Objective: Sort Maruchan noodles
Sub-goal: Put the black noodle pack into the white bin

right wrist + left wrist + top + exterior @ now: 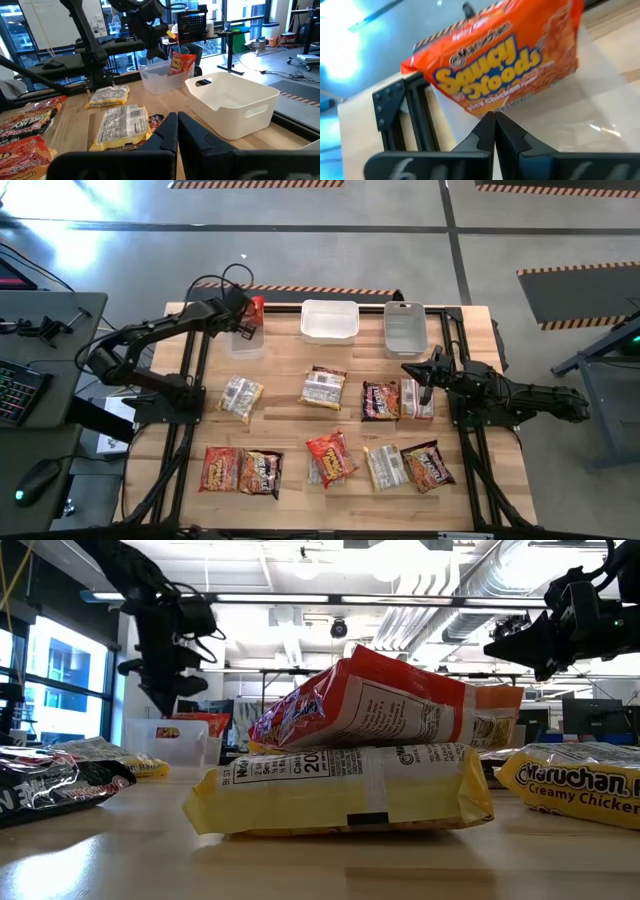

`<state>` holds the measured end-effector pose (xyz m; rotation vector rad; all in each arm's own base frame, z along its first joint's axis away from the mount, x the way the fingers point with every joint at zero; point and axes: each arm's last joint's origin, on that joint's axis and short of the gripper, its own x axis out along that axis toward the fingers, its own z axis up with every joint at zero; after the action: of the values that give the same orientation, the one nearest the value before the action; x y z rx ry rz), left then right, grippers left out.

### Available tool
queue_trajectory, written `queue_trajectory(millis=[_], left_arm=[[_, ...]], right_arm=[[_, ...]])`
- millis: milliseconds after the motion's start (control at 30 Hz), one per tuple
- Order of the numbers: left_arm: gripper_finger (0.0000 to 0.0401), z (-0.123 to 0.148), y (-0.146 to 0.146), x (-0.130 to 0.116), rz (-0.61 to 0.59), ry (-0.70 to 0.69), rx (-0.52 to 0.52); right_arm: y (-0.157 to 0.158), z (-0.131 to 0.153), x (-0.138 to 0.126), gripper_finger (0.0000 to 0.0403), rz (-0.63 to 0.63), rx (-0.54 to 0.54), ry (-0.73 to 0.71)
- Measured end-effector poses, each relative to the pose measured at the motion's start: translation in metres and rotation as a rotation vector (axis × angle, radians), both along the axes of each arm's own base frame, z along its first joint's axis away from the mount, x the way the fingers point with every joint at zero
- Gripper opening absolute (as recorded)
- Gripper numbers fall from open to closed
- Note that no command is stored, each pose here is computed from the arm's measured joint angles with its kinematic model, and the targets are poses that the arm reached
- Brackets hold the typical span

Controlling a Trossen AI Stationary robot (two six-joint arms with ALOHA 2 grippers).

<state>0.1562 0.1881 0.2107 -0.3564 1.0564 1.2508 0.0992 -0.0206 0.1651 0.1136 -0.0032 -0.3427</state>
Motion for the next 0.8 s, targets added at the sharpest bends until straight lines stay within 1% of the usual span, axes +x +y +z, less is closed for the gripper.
queue_trajectory(millis=[100, 200, 300, 400, 467, 500, 567, 667, 733, 800], left_arm=[[0.0, 0.011, -0.007, 0.006, -0.043, -0.056, 0.053], [0.0, 0.019, -0.017, 0.015, -0.117, -0.172, 0.132], [0.0, 0.02, -0.03, 0.026, -0.289, -0.361, 0.199], [0.0, 0.016, -0.044, 0.038, -0.477, -0.602, 0.246], [0.0, 0.014, -0.053, 0.045, -0.579, -0.75, 0.272], [0.0, 0.013, -0.058, 0.048, -0.624, -0.815, 0.279], [0.0, 0.01, -0.066, 0.053, -0.705, -0.902, 0.292], [0.0, 0.005, -0.078, 0.058, -0.794, -0.953, 0.319], [0.0, 0.001, -0.083, 0.062, -0.838, -0.939, 0.317], [0.0, -0.004, -0.088, 0.067, -0.87, -0.917, 0.301]], right_arm=[[0.0, 0.0, 0.0, 0.0, 0.001, -0.027, 0.01], [0.0, 0.0, 0.0, 0.0, 0.001, -0.034, 0.013], [0.0, 0.0, 0.0, 0.0, 0.001, -0.034, 0.012], [0.0, 0.0, 0.0, 0.0, 0.001, -0.034, 0.012], [0.0, 0.0, 0.0, 0.0, 0.001, -0.034, 0.013], [0.0, 0.0, 0.0, 0.0, 0.001, -0.034, 0.012], [0.0, 0.0, 0.0, 0.0, 0.001, -0.034, 0.012], [0.0, 0.0, 0.0, 0.0, 0.0, -0.034, 0.012], [0.0, 0.001, 0.0, 0.0, -0.003, -0.045, 0.008], [-0.001, 0.004, 0.0, 0.0, -0.023, -0.078, -0.014]])
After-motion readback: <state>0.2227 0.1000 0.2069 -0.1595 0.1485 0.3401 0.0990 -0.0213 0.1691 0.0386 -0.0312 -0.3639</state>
